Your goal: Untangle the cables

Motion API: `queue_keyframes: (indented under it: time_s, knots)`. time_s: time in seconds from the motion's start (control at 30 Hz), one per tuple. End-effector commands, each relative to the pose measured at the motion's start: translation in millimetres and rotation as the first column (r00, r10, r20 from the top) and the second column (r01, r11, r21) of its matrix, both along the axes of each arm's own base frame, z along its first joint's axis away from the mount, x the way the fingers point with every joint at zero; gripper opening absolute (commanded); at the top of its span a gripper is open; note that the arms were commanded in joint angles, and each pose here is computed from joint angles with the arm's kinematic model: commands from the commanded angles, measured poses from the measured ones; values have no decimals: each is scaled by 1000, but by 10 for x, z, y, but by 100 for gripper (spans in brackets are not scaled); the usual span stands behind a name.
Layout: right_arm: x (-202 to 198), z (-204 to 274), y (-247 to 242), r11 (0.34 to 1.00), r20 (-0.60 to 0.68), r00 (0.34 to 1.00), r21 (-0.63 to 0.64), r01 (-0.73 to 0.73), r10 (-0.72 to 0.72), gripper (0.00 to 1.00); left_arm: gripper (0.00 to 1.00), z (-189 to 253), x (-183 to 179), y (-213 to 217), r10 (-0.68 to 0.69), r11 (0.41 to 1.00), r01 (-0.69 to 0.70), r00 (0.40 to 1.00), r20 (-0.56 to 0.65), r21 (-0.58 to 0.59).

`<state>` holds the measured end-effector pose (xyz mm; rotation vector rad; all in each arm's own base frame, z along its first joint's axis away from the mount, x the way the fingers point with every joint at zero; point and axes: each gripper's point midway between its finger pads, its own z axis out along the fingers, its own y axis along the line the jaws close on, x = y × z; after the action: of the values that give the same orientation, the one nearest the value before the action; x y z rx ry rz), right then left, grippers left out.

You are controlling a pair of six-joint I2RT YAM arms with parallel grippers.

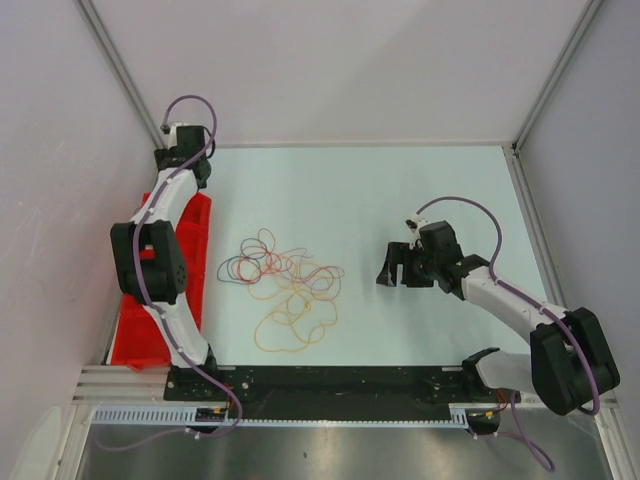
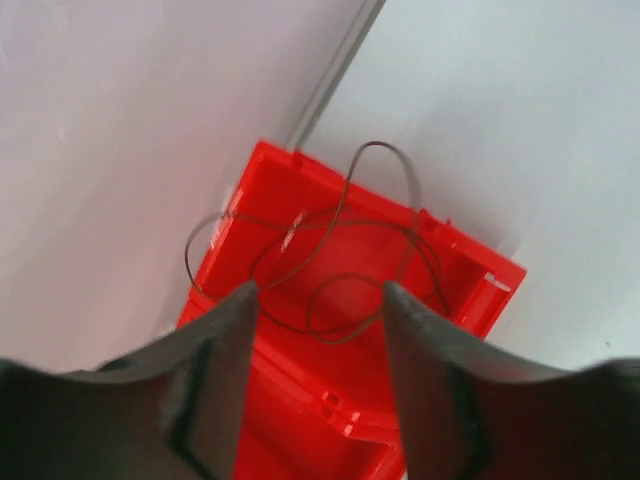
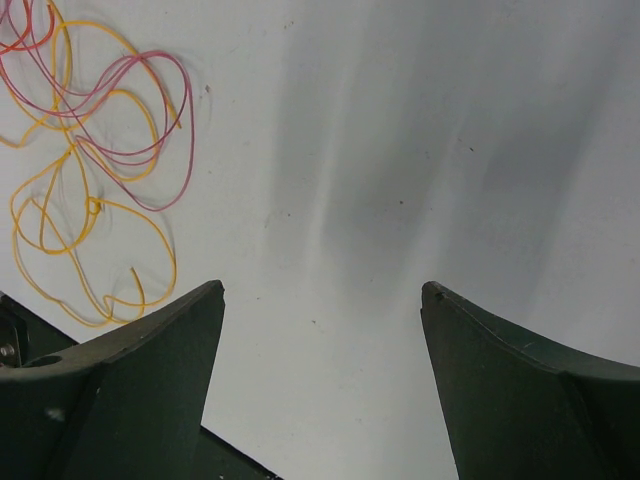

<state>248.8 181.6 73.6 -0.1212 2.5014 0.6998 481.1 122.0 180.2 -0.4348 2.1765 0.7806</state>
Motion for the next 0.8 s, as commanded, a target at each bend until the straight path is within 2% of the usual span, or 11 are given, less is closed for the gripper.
queue_keyframes:
  time_s: [0.0, 0.1, 0.27, 0.33, 0.47, 0.53, 0.6, 0.63, 0.67, 0.77]
  knots:
    - [11, 90, 75, 999, 18, 1000, 49, -23, 23, 84, 71, 338, -151, 46, 38, 999, -34, 993, 115, -41]
    - [-6, 176, 124, 996, 27, 999, 83, -34, 32, 84, 81, 482, -222, -5, 28, 997, -18, 989, 146, -75]
    - [-50, 339, 222, 990, 41, 999, 135, -35, 30, 84, 89, 723, -428, -162, -5, 993, 27, 982, 187, -115]
    - [-107, 382, 293, 989, 49, 998, 140, -52, 45, 84, 90, 876, -551, -251, -28, 991, 55, 976, 217, -119]
    - [-175, 392, 391, 990, 50, 998, 128, -52, 46, 84, 89, 841, -832, -524, -109, 980, 142, 970, 219, -141]
    - [-250, 413, 479, 990, 44, 997, 129, -66, 61, 84, 88, 660, -937, -713, -178, 956, 218, 963, 202, -195]
    - [-311, 443, 566, 990, 45, 997, 123, -72, 67, 84, 88, 660, -1043, -904, -234, 927, 289, 944, 233, -240]
    - [-312, 469, 589, 992, 50, 997, 112, -65, 60, 83, 87, 501, -1109, -1033, -279, 899, 333, 936, 215, -283]
    - [-325, 504, 617, 992, 53, 997, 112, -62, 56, 83, 86, 562, -1170, -1111, -295, 883, 365, 921, 255, -296]
    - [-402, 599, 743, 993, 59, 997, 103, -58, 52, 83, 84, 344, -1267, -1402, -368, 810, 457, 884, 288, -368]
